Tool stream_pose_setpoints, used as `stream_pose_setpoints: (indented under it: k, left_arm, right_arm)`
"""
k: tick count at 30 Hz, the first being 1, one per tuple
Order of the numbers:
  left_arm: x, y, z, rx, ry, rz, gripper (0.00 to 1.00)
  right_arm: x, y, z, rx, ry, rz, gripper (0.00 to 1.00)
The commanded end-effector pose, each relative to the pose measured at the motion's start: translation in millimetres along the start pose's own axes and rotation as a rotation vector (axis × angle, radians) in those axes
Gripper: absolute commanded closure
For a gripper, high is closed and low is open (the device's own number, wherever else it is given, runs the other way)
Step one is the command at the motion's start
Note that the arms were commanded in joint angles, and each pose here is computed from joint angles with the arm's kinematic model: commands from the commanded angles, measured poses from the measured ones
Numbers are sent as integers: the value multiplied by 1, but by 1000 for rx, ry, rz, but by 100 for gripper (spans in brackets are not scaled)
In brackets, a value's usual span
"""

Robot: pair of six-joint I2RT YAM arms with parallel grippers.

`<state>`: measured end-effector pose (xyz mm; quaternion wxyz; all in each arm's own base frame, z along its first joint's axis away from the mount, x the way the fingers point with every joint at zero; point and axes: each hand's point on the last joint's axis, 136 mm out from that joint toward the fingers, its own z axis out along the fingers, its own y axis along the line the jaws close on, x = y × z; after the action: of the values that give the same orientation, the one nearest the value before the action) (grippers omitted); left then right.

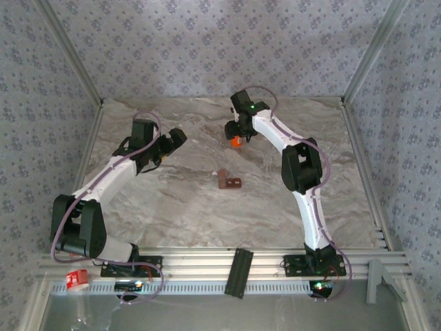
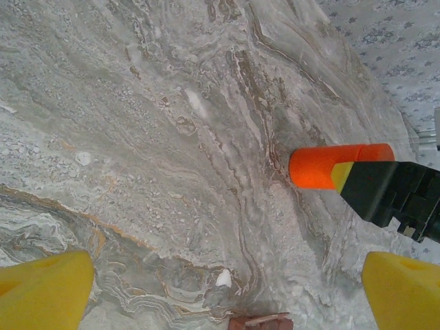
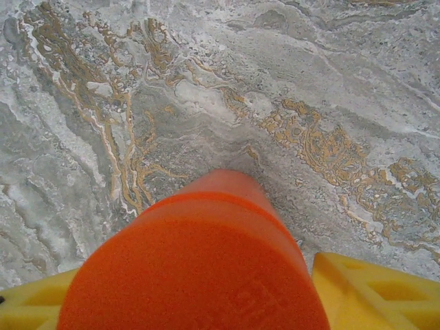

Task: Sort the pills into containers

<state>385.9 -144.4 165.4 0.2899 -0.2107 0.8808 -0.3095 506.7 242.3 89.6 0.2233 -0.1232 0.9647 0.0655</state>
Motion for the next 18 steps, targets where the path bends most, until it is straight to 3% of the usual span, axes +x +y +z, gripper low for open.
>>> stream_pose_setpoints:
  k: [1,11,18]
  left_arm:
    - [-3,-9,-8,45,-18,23,0]
    - [-1,-8,-7,49,-15,22,0]
    - [1,-3,-3,18,6,24,0]
  right_arm:
    - [-14,3,-13,-22,-36,1,32]
    - [-11,5,-13,-37,-25,4,38]
    - [-8,7,-14,-51,-13,1,59]
